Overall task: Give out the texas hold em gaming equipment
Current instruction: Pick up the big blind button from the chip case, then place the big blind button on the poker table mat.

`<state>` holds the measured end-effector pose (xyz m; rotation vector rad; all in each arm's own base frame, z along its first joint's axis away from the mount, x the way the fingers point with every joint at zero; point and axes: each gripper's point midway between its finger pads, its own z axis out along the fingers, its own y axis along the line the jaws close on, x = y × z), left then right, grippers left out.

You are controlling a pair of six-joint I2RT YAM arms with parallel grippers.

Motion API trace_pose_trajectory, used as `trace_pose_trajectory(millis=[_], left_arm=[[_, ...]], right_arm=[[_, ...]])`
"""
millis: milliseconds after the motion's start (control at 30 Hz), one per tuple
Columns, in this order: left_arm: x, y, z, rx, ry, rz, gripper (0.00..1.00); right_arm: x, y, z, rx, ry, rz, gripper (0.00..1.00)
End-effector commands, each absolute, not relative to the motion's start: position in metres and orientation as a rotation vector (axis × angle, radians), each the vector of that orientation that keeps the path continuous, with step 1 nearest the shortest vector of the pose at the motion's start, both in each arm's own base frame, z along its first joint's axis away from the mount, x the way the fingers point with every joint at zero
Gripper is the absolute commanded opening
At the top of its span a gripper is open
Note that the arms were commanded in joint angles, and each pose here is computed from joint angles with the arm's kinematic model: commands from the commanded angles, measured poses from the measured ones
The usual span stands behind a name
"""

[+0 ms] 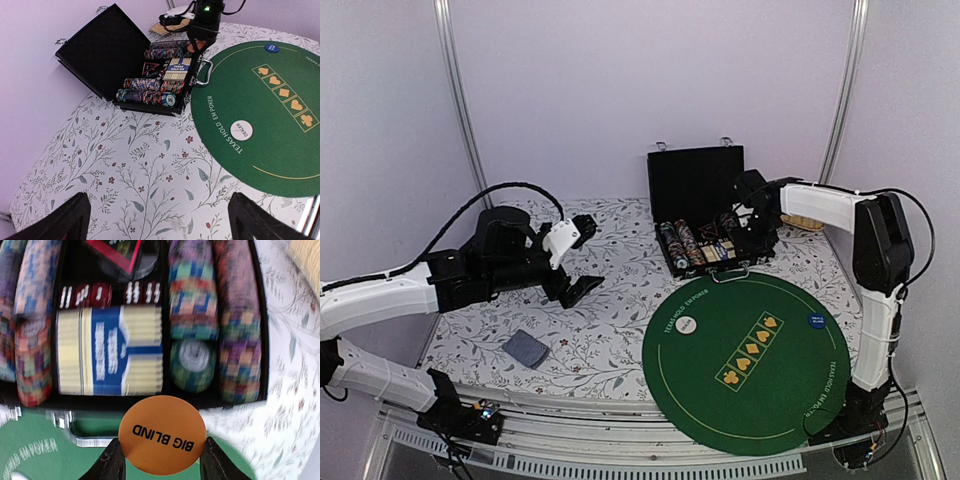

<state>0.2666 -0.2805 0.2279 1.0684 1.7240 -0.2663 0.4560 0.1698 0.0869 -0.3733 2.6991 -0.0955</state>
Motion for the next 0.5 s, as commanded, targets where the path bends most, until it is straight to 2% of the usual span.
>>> trace_pose_trajectory(millis=[0,267,467], left_arm=[[0.266,-0.277,0.239,1.037,1.701,-0.272,0.98],[0.265,-0.278,0.249,1.012,1.685,-0.296,0.98],[0.269,-0.274,0.252,0.983,1.682,-0.274,0.98]], right_arm=[[0.391,0.188,0.106,-0.446,2.749,-0.029,0.39],[0.212,0.245,0.095,-0.657,2.922,0.178,0.39],[0.081,0.261,0.075,-0.864,3.079,0.23,0.39]])
